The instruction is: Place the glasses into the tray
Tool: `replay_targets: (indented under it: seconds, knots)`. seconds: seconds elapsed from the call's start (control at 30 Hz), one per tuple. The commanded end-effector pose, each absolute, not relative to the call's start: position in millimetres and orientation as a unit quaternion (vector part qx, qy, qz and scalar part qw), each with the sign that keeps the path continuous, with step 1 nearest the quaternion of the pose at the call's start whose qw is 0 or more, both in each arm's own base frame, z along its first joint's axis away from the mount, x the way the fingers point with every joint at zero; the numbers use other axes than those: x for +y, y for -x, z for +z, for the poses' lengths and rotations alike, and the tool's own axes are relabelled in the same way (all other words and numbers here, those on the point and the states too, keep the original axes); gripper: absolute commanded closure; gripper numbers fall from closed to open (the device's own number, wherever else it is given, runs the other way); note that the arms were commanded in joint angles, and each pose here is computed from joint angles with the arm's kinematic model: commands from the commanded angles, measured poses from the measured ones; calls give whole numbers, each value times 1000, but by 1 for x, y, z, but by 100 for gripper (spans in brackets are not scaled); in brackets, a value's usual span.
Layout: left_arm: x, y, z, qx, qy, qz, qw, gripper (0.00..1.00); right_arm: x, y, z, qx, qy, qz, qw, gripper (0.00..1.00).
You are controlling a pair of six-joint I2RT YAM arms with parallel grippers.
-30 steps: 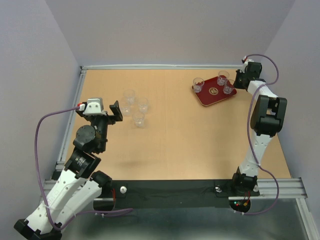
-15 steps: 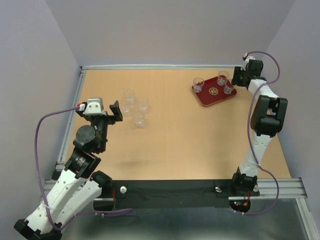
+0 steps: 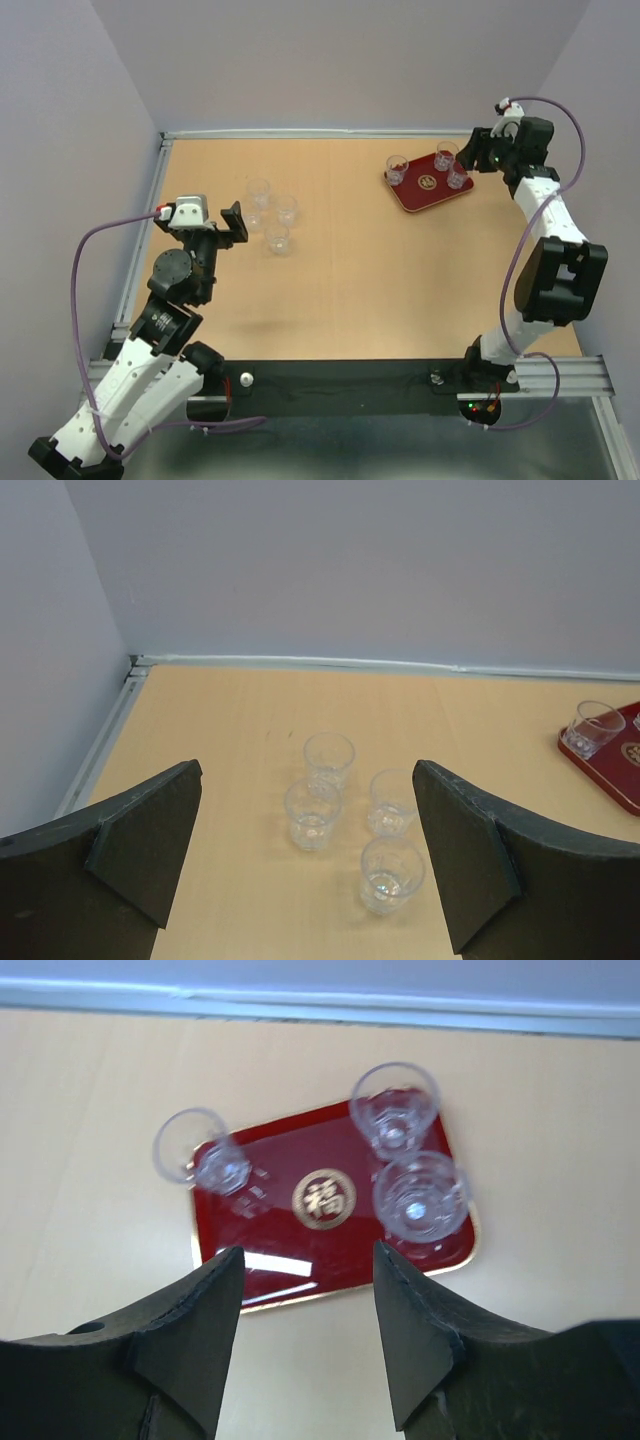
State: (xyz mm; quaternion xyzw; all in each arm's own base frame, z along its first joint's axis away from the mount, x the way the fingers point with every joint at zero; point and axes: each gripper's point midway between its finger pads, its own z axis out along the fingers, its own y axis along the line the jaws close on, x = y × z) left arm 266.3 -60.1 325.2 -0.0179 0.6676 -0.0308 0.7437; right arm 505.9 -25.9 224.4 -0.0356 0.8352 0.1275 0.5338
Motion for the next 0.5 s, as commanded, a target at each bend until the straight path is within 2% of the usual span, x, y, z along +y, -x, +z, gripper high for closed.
replay_targets:
  seconds: [0.0, 0.27, 0.47]
  knots:
    - [-69, -270, 332, 657, 21, -61, 751, 2, 10, -464, 236, 820, 88, 205, 527, 40]
    - [-104, -274, 336, 668, 12, -151, 728, 5, 36, -388, 210, 824, 134, 236, 498, 40]
    - [-124, -278, 319, 690, 50, -222, 687, 7, 36, -374, 206, 824, 141, 221, 503, 40]
